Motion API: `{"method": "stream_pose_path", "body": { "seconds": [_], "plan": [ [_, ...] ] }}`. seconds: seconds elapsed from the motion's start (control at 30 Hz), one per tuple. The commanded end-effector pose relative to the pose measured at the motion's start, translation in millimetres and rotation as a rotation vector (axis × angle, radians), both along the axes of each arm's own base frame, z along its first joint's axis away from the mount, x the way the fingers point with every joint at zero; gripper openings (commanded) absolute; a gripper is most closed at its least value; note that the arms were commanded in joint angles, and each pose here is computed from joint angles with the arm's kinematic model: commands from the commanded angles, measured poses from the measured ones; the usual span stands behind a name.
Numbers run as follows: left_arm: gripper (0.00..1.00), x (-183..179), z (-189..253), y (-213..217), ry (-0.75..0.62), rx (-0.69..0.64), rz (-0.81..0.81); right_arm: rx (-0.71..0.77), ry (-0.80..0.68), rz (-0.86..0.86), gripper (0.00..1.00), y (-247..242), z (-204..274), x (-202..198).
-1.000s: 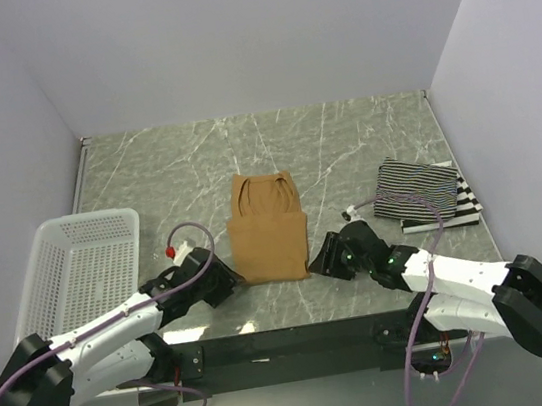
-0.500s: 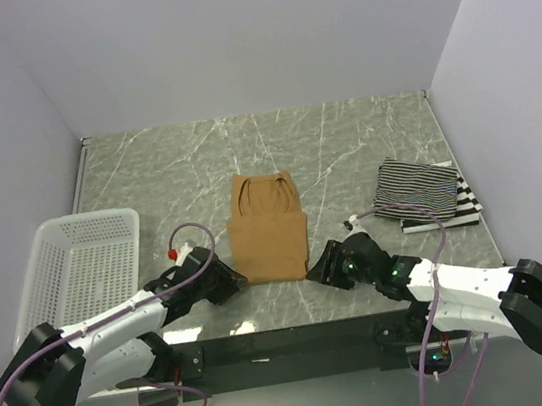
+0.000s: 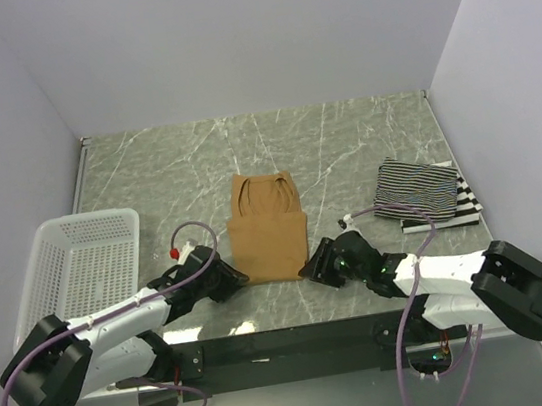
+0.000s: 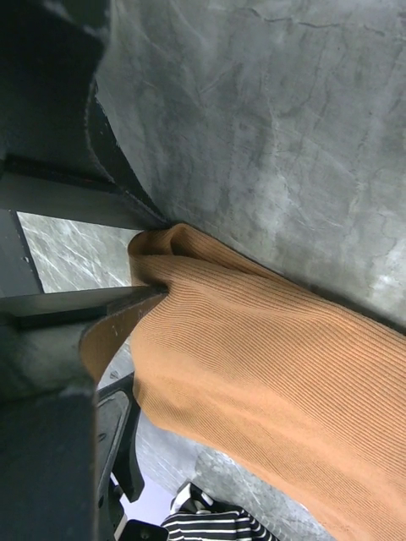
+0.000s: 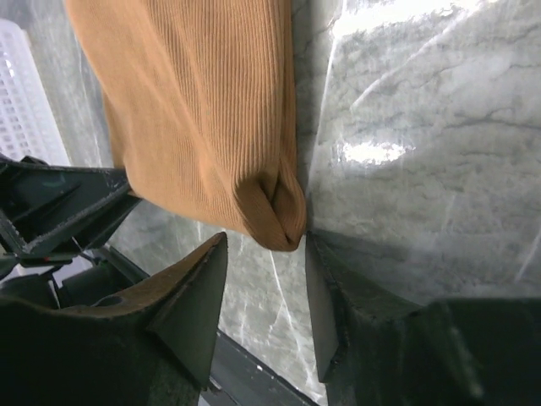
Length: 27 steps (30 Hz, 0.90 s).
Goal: Fold and stack the tank tops
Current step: Fold the tank top
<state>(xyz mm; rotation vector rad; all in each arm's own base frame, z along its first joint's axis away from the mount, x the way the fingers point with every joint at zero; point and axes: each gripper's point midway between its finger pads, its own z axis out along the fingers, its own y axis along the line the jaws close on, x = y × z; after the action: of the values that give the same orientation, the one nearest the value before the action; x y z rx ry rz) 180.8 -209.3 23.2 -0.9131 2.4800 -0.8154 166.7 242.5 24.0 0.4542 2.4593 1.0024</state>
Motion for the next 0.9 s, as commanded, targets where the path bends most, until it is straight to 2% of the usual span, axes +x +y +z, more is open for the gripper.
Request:
{"method": "stream_pose_path", "body": {
  "seconds": [0.0,0.1,0.3,0.43,0.47,0.57,0.6,0.73,0.87],
  "plan": [
    [0.39,-15,-26,20,0.069,0.099,0.001,-0.050,0.012,-0.057,0.48,-10,-13,3],
    [0.36,-14,-26,21,0.064,0.110,-0.002,-0.091,0.008,-0.081,0.40,-17,-19,6],
    [0.24,-9,-22,19,0.029,0.131,-0.037,-0.160,-0.023,-0.079,0.31,-20,-22,15],
    [0.19,-6,-19,17,0.014,0.148,-0.062,-0.181,-0.028,-0.057,0.22,-16,-22,19],
    [0.18,-4,-17,16,0.009,0.147,-0.068,-0.188,-0.022,-0.053,0.12,-16,-25,18],
    [0.08,-4,-16,13,0.004,0.152,-0.093,-0.197,-0.022,-0.030,0.00,-15,-25,16],
    [0.01,-4,-16,13,0.001,0.156,-0.100,-0.201,-0.021,-0.026,0.00,-16,-25,15],
    [0.01,-14,-5,12,-0.008,0.172,-0.129,-0.211,-0.051,0.053,0.00,-15,-11,-1],
    [0.01,-30,19,1,-0.038,0.129,-0.156,-0.235,-0.061,0.122,0.00,-15,3,-27]
  ]
}}
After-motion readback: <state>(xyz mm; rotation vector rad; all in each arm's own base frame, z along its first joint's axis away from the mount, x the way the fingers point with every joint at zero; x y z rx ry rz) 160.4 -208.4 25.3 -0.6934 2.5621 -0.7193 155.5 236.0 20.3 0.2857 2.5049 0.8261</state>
